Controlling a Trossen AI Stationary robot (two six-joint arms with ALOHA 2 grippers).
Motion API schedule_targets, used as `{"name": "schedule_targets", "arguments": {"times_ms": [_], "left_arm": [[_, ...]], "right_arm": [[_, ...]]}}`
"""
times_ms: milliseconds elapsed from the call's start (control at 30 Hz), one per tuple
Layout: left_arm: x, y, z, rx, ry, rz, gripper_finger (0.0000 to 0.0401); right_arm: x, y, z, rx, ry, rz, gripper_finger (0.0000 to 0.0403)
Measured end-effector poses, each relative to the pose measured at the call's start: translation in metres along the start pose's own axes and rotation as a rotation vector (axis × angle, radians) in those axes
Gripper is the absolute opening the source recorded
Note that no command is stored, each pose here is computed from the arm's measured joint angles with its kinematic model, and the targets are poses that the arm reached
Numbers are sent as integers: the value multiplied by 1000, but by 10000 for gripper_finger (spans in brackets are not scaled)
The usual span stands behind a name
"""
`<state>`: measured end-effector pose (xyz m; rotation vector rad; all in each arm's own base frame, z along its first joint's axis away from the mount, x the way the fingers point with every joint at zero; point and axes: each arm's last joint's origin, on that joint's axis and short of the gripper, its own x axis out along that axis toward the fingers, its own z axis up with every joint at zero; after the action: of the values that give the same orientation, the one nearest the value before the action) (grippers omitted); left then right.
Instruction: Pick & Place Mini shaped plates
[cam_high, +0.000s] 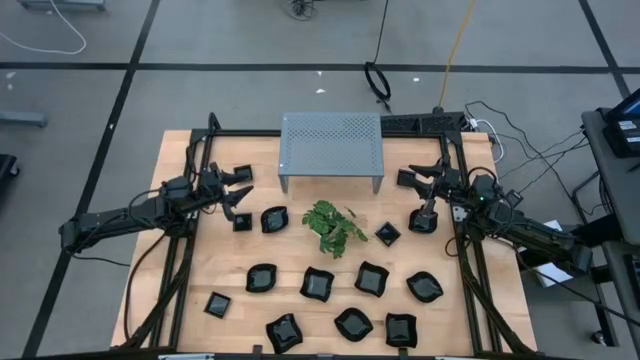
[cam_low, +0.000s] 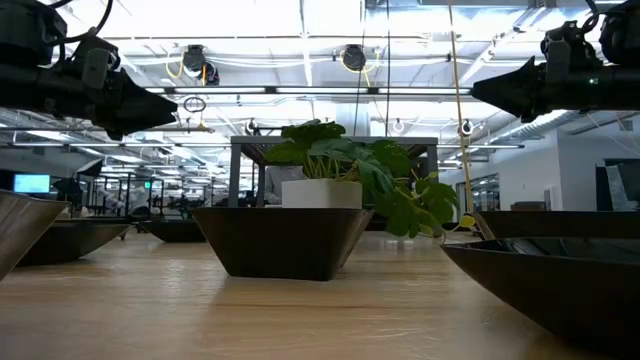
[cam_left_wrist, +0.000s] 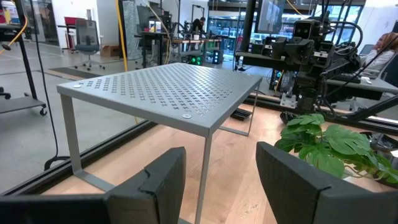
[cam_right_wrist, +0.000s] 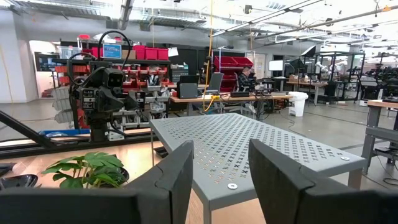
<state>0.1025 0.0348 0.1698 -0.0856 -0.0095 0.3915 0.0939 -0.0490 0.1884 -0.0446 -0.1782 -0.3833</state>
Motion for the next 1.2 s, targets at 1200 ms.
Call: {"name": "schedule_targets", "arguments": {"times_ms": [1200], "left_arm": [[0,1,0,55,-4,27,200]], "right_arm": [[0,0,0,0,0,0,142]]}}
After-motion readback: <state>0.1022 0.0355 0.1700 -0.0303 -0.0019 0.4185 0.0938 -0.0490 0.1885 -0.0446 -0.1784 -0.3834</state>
